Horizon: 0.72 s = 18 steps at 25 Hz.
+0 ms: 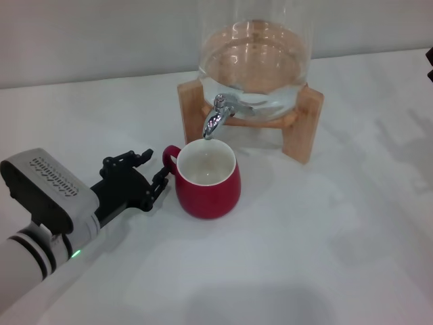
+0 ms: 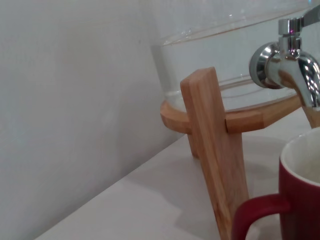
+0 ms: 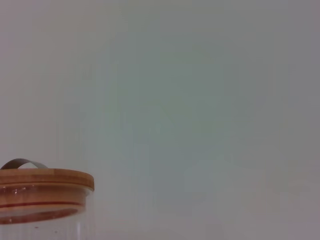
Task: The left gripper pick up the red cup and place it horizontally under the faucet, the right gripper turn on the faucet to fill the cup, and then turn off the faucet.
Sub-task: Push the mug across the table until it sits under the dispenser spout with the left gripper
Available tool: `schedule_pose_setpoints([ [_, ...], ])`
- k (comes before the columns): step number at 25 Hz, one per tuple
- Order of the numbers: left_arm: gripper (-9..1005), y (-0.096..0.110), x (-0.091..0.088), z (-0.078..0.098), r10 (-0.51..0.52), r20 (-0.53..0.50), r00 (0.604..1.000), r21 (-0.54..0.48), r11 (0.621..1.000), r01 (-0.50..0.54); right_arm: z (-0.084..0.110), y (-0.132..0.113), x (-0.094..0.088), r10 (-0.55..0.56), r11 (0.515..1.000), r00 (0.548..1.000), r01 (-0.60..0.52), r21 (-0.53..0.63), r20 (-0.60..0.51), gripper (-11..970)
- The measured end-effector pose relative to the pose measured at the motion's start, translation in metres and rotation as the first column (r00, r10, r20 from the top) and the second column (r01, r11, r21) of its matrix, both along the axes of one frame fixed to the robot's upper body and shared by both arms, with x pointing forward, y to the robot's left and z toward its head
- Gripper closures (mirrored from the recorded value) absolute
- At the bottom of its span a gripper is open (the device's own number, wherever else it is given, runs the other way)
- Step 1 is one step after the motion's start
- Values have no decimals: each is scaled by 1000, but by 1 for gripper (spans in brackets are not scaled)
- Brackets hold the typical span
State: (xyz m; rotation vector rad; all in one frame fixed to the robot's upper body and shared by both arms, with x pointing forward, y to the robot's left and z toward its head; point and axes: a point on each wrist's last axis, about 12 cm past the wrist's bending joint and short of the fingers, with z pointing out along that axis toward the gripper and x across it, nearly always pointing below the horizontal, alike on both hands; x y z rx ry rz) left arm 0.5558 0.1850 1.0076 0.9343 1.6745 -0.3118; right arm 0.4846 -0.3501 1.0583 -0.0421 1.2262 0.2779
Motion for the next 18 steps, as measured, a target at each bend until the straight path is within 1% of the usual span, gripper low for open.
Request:
schedule_pose_setpoints([
  [18, 583, 4, -4, -2, 14, 15, 1000, 9, 1000, -14, -2, 1, -2, 6, 1000, 1000, -6, -3, -9, 168],
])
